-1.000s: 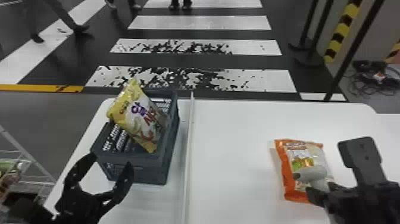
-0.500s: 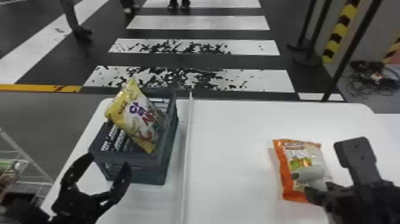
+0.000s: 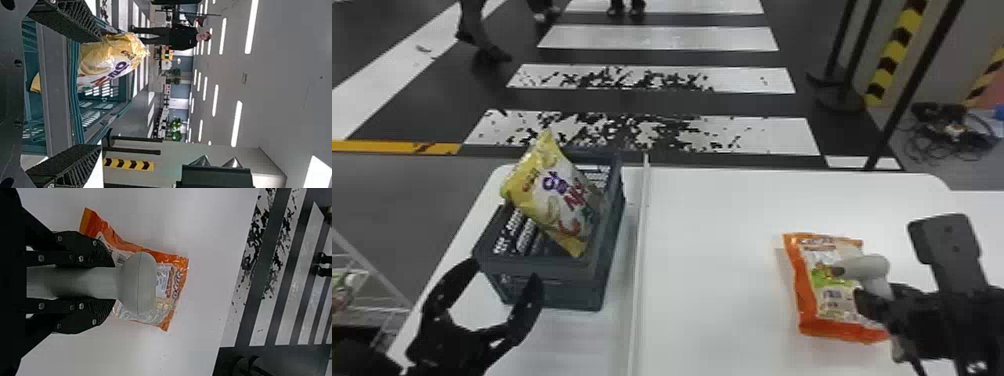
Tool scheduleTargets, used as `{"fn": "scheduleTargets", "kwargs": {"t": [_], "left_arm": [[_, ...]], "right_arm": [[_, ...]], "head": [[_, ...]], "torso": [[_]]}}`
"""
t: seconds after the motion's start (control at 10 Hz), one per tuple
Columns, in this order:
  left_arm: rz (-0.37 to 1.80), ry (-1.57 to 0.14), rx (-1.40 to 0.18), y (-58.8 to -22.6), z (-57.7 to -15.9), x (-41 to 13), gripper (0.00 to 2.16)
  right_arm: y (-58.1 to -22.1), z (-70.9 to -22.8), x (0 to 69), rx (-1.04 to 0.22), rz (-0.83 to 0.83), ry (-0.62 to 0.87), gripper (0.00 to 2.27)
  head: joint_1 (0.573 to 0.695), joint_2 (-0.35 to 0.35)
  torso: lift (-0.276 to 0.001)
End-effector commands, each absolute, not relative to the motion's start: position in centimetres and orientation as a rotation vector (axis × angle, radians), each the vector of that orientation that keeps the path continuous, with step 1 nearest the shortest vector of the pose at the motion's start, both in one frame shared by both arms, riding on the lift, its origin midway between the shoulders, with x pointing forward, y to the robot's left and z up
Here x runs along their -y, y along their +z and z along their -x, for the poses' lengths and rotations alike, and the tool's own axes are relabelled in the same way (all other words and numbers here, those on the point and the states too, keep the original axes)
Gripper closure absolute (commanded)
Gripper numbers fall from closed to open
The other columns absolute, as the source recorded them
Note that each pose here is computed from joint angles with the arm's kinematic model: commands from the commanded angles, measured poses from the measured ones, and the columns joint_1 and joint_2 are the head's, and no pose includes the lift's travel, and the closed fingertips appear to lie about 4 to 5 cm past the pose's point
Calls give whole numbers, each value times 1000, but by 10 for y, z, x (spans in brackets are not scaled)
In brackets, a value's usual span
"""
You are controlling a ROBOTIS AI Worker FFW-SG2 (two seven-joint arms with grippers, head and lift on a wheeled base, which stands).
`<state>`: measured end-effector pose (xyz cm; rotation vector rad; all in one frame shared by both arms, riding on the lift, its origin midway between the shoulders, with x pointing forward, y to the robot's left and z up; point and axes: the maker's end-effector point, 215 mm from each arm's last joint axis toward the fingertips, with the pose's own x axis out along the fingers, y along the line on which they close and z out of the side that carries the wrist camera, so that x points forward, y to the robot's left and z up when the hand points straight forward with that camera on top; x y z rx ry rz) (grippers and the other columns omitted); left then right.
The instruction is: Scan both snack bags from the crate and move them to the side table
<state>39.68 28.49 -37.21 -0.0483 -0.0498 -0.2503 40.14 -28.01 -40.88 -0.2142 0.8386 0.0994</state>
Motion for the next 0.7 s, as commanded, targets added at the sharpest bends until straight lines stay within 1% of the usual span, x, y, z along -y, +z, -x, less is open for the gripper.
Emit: {"fn": "scheduleTargets", "kwargs": {"t": [0.0, 0.2, 0.3, 0.6], "left_arm": [[47, -249, 48, -373, -396, -286, 29], [47, -249, 48, -373, -396, -286, 29], [47, -249, 48, -373, -396, -286, 29], [47, -248, 44, -374, -396, -286, 29]], "right_arm": [[-398, -418, 304, -780, 229, 72, 2219], [-396, -435, 346, -725, 244, 22, 2219], [-400, -441, 364, -707, 248, 3, 2219], [-416, -467, 418, -649, 228, -48, 2219]], "head": [[695, 12], [695, -37], [695, -54], [695, -135]], "torso": [[-99], [-99], [-99], [-99]]}}
